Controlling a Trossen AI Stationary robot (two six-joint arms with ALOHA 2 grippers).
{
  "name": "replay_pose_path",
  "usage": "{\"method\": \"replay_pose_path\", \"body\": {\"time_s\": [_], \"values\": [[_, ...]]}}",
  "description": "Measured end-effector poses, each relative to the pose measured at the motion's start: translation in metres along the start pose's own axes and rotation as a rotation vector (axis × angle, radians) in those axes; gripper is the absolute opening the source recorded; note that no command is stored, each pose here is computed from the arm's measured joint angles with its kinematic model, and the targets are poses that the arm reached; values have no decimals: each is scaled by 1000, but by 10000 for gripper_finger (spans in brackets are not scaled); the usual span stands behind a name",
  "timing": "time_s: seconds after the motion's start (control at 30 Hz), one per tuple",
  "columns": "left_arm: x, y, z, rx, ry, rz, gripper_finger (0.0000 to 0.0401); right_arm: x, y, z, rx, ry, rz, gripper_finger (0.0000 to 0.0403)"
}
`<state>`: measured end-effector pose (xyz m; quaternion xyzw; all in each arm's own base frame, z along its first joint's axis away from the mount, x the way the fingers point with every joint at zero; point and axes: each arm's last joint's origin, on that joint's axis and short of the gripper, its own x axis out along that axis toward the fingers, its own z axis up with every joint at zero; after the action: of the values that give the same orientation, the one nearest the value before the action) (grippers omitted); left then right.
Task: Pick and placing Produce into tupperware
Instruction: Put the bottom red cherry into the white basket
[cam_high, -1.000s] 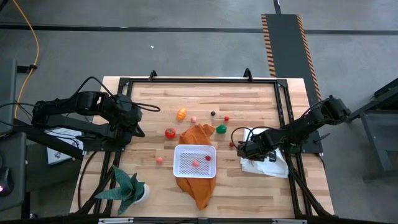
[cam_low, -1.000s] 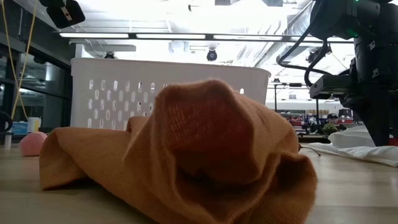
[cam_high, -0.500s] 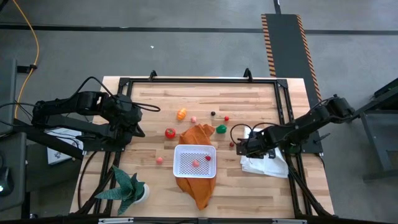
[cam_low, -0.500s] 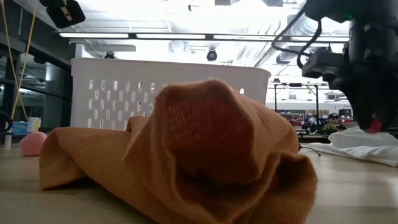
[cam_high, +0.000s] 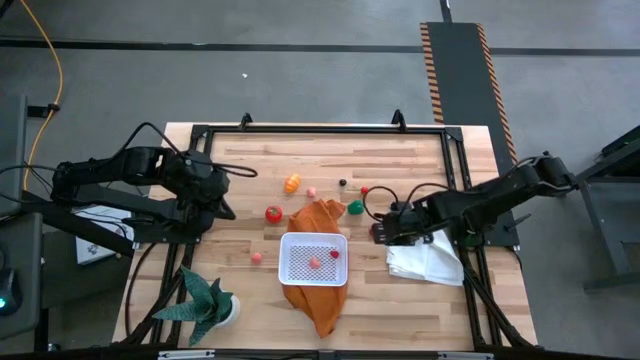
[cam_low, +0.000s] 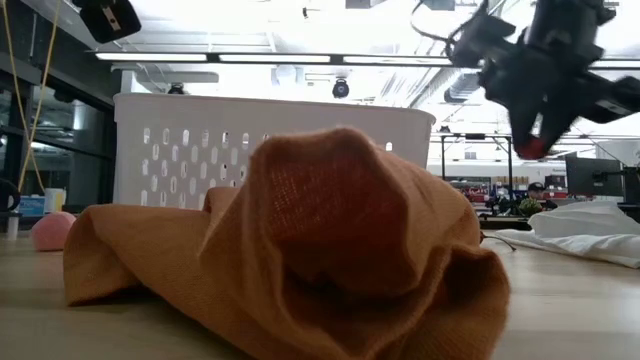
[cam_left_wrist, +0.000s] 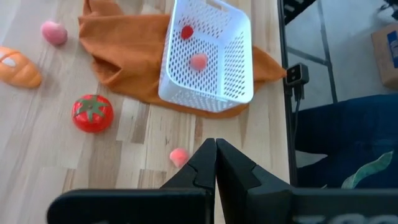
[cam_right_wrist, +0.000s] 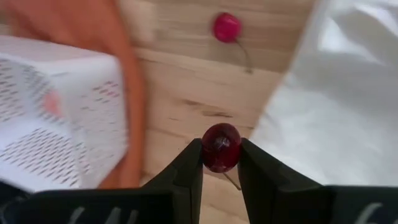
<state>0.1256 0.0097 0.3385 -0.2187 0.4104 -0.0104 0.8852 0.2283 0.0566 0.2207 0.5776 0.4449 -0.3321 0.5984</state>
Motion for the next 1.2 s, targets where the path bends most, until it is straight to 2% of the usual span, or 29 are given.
{"method": "replay_pose_path", "body": {"time_s": [0.43,0.67,0.97,1.2], "values": [[-1,-3,10,-6,-100,-31,1,-39,39,18,-265,-121,164,69],[-2,-5,17,-17,-179,-31,1,-55,58,28,-439,-147,299,69],[-4,-6,26,-89,-282,-17,1,-66,76,36,-662,-170,508,69],[-4,-5,27,-171,-312,10,1,-72,84,42,-862,-224,610,69]]}}
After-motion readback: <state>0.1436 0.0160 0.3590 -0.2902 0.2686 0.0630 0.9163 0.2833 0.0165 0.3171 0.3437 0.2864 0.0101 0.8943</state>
